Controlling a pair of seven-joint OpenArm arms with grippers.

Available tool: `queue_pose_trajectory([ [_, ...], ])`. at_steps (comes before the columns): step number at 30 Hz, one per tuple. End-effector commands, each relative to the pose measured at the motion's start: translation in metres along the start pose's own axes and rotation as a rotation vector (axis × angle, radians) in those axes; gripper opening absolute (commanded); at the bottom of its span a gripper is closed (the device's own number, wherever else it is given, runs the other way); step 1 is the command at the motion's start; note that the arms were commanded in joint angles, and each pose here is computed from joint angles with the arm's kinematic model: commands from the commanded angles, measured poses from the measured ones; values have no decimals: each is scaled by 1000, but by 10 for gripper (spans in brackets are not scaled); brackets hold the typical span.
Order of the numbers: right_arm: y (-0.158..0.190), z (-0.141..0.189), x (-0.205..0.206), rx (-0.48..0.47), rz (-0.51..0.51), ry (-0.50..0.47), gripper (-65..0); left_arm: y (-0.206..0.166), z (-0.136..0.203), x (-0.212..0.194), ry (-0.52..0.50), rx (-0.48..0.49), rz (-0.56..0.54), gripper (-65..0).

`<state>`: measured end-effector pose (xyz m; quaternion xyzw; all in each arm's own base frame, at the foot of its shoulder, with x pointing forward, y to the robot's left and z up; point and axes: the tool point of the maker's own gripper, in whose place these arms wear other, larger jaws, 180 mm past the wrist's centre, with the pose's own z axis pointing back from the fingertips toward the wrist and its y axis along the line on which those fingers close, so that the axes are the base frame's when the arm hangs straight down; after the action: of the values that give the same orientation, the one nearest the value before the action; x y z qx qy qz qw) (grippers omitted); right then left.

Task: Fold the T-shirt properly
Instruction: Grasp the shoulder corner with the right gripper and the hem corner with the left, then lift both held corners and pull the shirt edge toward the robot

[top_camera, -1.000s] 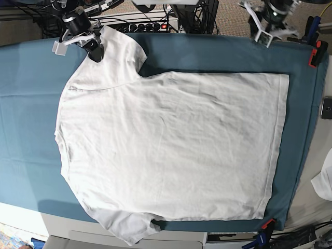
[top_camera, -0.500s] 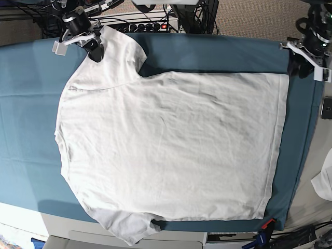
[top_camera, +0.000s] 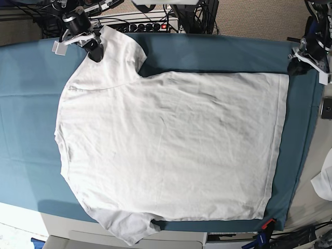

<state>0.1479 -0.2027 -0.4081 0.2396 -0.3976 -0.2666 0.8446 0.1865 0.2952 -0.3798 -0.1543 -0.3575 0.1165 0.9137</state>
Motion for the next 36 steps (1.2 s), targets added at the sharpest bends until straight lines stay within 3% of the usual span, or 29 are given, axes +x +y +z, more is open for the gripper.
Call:
queue_pose_trajectory([
  [1, -12, 4, -20, -58, 18, 97, -650, 0, 4, 15, -34, -7, -23, -426],
  [12, -11, 4, -20, -58, 18, 97, -650, 0, 3, 20, -39, -6, -36, -426],
  [22, -12, 4, -20, -59, 18, 97, -650, -21, -30, 10, 29, -54, -69, -426],
  [29, -12, 4, -19, -58, 18, 93, -650, -29, -34, 4, 42, -79, -74, -429],
  [31, -11, 4, -18, -58, 18, 86, -650, -29, -34, 5, 36, -78, -75, -490],
  [34, -12, 4, -18, -58, 18, 85, -650, -29, -34, 5, 36, -78, -74, -650],
  [36, -11, 4, -18, -58, 18, 85, -650, -29, -34, 5, 36, -78, -75, -650],
])
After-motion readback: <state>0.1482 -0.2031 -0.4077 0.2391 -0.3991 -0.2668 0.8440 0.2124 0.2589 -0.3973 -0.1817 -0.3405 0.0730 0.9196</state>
